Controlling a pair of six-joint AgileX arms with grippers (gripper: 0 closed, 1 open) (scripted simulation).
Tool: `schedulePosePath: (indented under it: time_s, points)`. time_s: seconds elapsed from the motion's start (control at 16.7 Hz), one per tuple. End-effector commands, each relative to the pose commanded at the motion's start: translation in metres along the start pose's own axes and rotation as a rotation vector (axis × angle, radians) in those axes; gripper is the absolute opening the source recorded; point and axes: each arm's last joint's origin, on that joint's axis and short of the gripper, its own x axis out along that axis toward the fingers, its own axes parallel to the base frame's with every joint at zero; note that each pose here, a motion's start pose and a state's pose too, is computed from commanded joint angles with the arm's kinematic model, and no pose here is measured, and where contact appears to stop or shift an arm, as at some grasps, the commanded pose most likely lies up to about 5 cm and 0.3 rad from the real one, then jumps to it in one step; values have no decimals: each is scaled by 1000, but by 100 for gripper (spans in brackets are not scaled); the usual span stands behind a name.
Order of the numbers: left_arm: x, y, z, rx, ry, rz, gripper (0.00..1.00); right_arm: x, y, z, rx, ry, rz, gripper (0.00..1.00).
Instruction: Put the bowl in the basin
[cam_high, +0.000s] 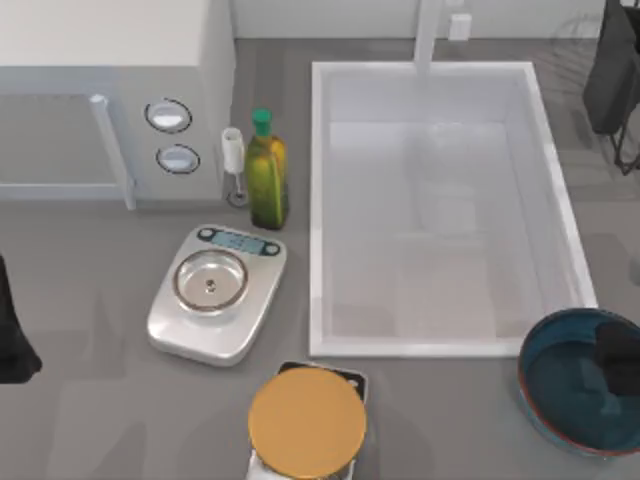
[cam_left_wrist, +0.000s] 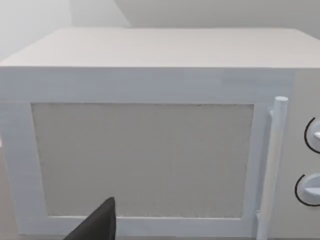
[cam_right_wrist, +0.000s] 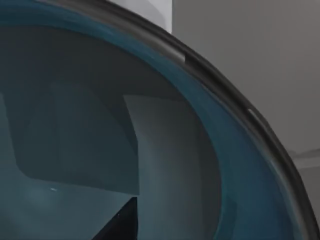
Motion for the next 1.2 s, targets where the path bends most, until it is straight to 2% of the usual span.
schedulePosePath:
  time_s: [0.54,1.2]
  points:
    - [0,0,0,0,0,0,100,0,0,0,0,0,0,2]
    - [0,0,0,0,0,0,100,-3,3,1,-13,0,7,0]
